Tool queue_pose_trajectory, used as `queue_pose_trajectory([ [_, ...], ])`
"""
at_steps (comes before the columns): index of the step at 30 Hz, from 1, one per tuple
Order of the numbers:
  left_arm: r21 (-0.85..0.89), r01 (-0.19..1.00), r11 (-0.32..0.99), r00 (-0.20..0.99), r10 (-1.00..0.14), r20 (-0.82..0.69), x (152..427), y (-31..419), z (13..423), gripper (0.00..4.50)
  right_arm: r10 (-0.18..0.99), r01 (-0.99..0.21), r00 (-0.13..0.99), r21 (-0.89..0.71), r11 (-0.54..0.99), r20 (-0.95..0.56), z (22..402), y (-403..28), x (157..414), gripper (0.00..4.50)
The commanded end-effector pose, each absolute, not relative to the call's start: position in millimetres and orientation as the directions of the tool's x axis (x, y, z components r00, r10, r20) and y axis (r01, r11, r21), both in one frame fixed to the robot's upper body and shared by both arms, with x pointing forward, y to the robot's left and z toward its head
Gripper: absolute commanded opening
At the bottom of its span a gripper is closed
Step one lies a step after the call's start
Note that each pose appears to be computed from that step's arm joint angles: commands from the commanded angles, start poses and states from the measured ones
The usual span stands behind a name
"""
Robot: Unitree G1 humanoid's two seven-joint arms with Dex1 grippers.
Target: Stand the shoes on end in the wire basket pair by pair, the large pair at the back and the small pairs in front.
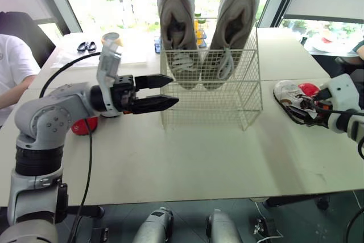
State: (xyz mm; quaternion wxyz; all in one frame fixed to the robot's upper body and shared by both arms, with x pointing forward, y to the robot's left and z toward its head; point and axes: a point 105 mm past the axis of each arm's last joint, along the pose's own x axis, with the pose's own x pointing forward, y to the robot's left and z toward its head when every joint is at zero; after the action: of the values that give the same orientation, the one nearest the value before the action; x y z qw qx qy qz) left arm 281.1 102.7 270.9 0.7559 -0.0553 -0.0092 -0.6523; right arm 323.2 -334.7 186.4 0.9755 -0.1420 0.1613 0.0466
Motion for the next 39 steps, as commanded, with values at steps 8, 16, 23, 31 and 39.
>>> queue_pose_trajectory([
  [8, -0.013, 0.986, 0.169, 0.169, -0.983, 0.064, 275, 99, 269, 4.47, -0.034, -0.025, 0.956, -0.196, 0.980, -0.292, 171, -368, 326, 4.50],
  [16, -0.005, 0.984, 0.176, 0.176, -0.982, 0.063, 273, 96, 269, 4.47, -0.056, 0.006, 0.960, -0.176, 0.984, -0.276, 167, -380, 332, 4.50],
  [23, 0.003, 0.984, 0.180, 0.179, -0.981, 0.067, 275, 93, 270, 4.47, 0.023, -0.051, 0.953, -0.086, 0.995, -0.303, 157, -370, 339, 4.50],
  [31, 0.010, 0.983, 0.185, 0.184, -0.980, 0.070, 275, 91, 272, 4.47, 0.038, -0.069, 0.949, -0.088, 0.994, -0.313, 153, -365, 347, 4.50],
  [39, 0.010, 0.981, 0.192, 0.191, -0.979, 0.072, 276, 91, 272, 4.50, 0.053, -0.085, 0.955, -0.098, 0.992, -0.292, 156, -363, 350, 1.56],
])
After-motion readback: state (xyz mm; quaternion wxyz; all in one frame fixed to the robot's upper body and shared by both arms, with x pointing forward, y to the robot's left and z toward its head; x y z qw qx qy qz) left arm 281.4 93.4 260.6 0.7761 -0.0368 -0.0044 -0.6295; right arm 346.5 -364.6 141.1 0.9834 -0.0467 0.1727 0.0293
